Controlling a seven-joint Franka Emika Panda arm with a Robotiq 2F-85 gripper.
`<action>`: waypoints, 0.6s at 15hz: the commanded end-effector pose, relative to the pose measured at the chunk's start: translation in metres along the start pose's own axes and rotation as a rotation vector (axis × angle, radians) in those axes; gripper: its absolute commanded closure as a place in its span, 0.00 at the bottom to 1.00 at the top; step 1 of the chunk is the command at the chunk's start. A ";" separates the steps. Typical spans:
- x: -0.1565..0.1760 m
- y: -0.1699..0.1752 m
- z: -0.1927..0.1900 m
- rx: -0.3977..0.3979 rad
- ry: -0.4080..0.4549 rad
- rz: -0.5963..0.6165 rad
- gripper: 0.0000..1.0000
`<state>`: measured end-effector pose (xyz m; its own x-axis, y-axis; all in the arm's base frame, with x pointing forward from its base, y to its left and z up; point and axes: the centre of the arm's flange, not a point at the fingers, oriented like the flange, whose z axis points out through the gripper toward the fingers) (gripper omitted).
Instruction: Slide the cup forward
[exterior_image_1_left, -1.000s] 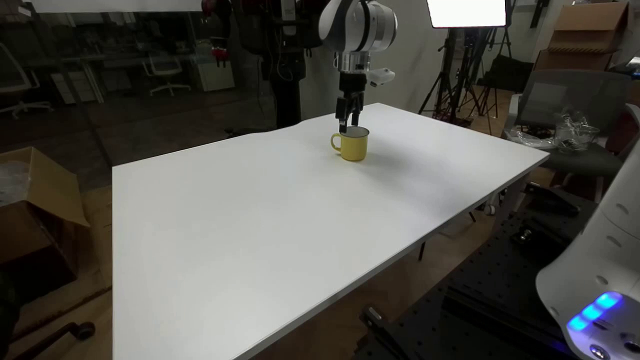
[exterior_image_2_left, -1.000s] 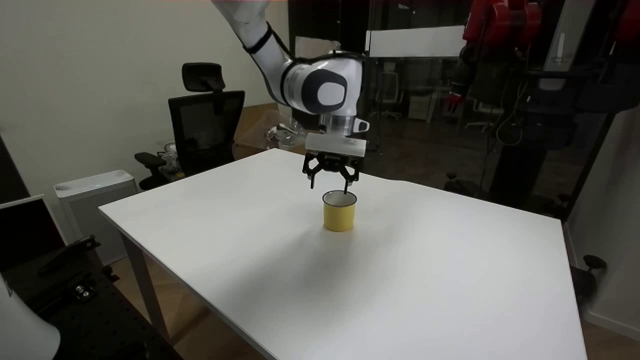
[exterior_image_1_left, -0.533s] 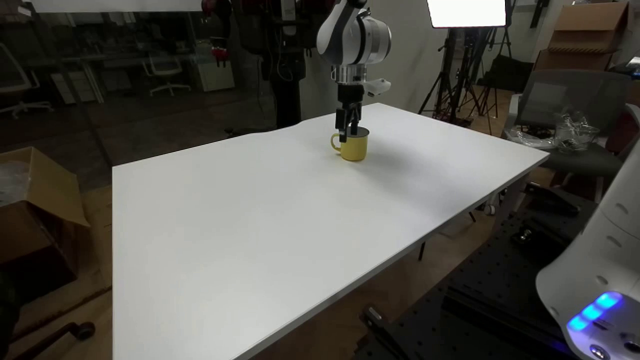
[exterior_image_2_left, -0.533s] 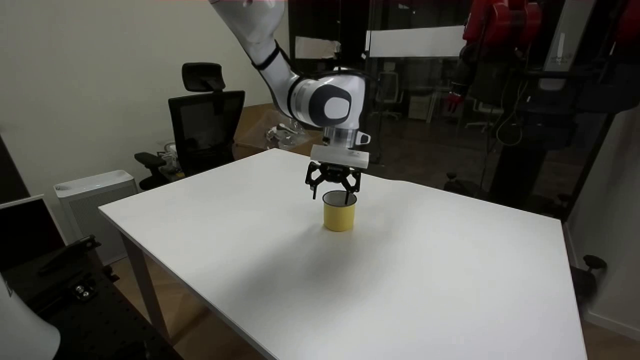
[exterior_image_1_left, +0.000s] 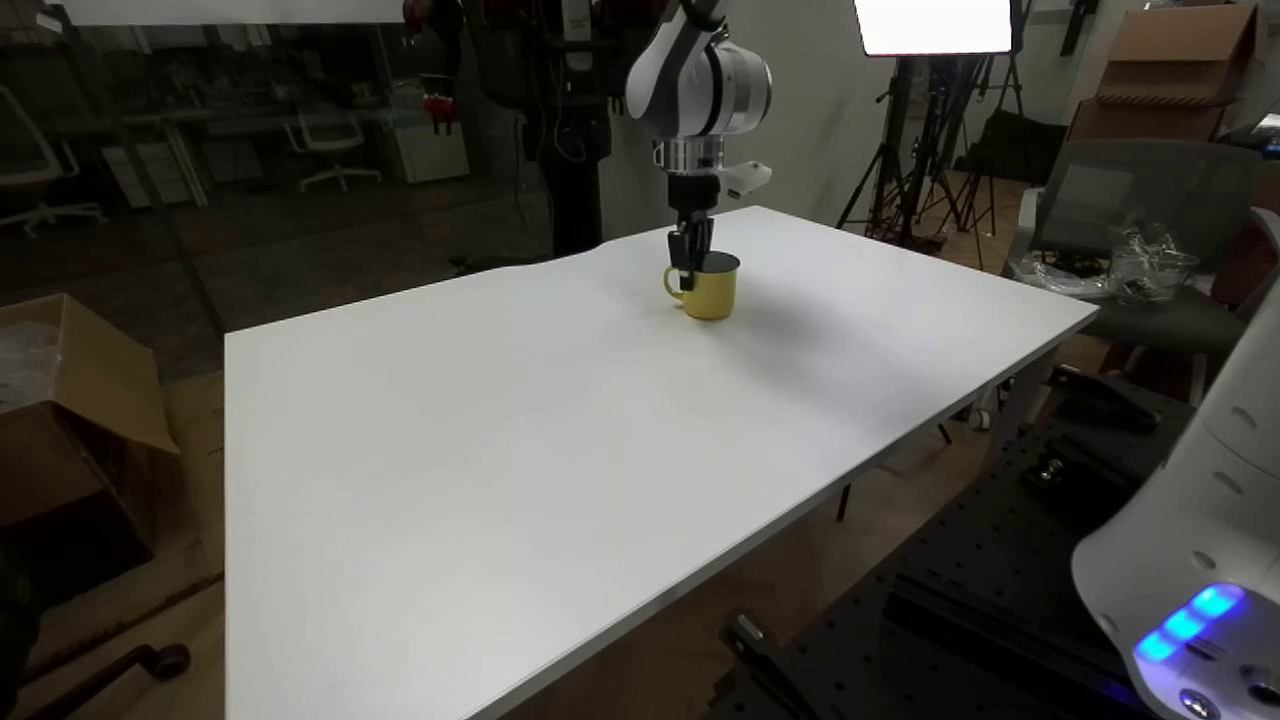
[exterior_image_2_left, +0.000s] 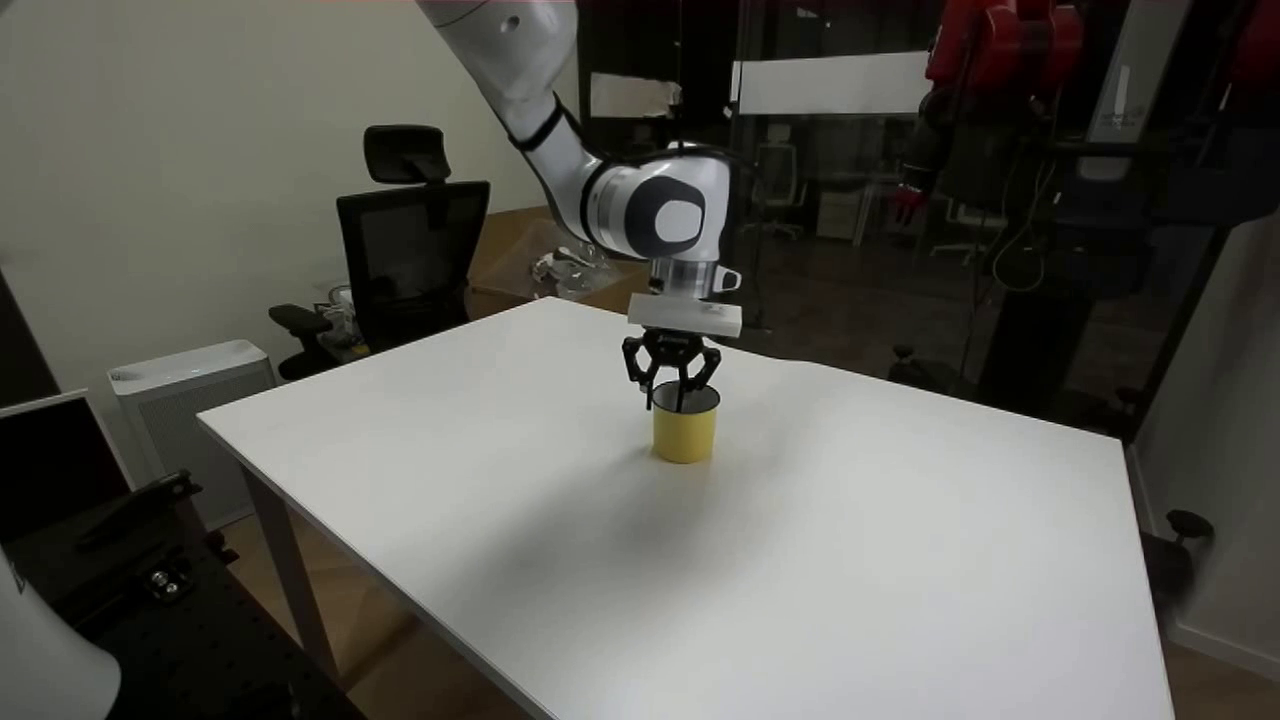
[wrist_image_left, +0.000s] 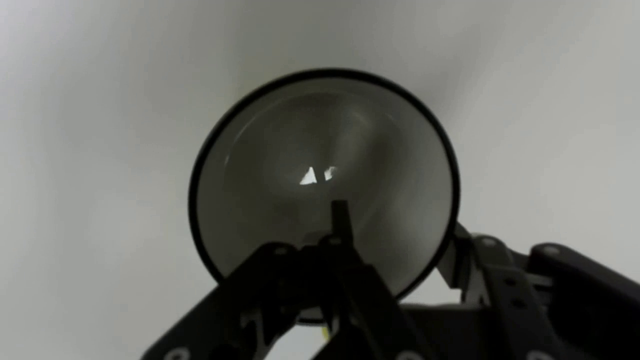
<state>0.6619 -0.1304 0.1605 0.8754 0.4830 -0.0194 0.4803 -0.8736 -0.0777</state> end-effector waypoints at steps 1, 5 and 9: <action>0.015 0.007 -0.004 -0.014 -0.009 0.003 0.89; 0.020 0.009 -0.007 -0.017 -0.013 -0.012 1.00; 0.042 0.001 -0.009 -0.016 -0.033 -0.065 0.97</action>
<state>0.6729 -0.1258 0.1647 0.8562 0.5154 -0.0354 0.5126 -0.8561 -0.0664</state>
